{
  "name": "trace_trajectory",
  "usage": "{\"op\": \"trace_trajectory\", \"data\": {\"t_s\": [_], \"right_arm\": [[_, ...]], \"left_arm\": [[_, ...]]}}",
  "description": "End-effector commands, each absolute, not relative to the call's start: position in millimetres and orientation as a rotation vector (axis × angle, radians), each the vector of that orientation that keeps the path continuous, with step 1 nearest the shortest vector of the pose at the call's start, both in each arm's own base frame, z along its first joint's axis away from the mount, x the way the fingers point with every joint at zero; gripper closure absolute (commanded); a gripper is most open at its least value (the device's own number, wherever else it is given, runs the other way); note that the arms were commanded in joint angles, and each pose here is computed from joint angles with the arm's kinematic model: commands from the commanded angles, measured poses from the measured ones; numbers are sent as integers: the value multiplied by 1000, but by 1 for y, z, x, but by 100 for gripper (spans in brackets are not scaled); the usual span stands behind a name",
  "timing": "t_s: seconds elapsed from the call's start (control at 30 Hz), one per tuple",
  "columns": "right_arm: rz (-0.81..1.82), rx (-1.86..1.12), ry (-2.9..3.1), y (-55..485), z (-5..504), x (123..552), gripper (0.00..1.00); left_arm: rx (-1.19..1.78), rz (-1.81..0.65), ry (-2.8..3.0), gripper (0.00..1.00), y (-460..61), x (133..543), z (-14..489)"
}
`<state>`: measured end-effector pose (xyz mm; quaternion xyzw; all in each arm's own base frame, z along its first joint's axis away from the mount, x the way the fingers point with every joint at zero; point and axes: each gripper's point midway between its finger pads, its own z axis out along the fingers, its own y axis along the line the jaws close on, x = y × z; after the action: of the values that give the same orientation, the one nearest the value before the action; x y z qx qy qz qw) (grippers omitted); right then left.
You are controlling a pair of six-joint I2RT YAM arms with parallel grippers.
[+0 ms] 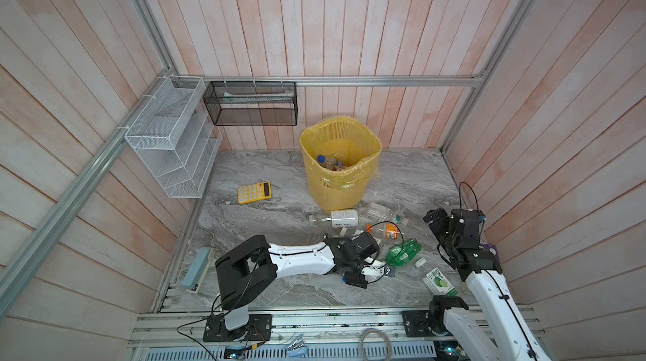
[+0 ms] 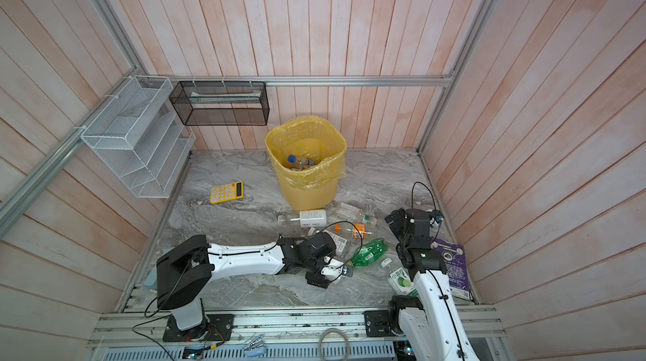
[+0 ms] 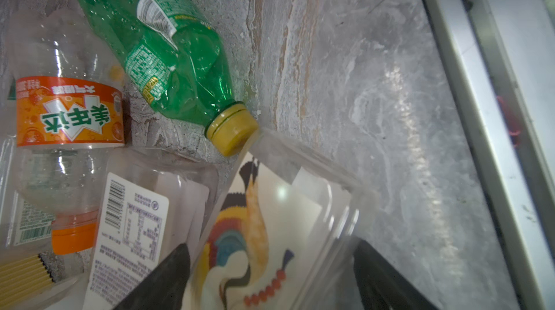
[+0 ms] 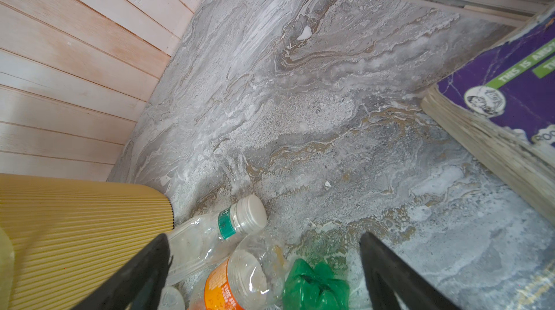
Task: Throw the plastic bottles in the bin
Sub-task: Pick up the plastic bottle from the bottom-center of the table.
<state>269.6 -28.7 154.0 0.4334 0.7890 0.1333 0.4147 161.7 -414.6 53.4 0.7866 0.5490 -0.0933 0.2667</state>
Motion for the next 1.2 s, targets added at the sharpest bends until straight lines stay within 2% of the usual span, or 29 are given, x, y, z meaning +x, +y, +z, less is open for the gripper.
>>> {"op": "trace_trajectory", "data": {"t_s": [0.0, 0.37, 0.67, 1.17], "right_arm": [[333, 1080, 1986, -30, 151, 271, 1], [340, 1080, 1991, -29, 149, 270, 1], [350, 1087, 1984, -29, 149, 270, 1], [341, 1073, 1954, -32, 155, 268, 1]], "left_arm": [[2136, -204, 1478, 14, -417, 166, 43], [2128, -141, 1482, 15, -416, 175, 30], [2104, -151, 1470, 24, -418, 175, 36], [1907, -286, 1447, 37, -425, 171, 93]]}}
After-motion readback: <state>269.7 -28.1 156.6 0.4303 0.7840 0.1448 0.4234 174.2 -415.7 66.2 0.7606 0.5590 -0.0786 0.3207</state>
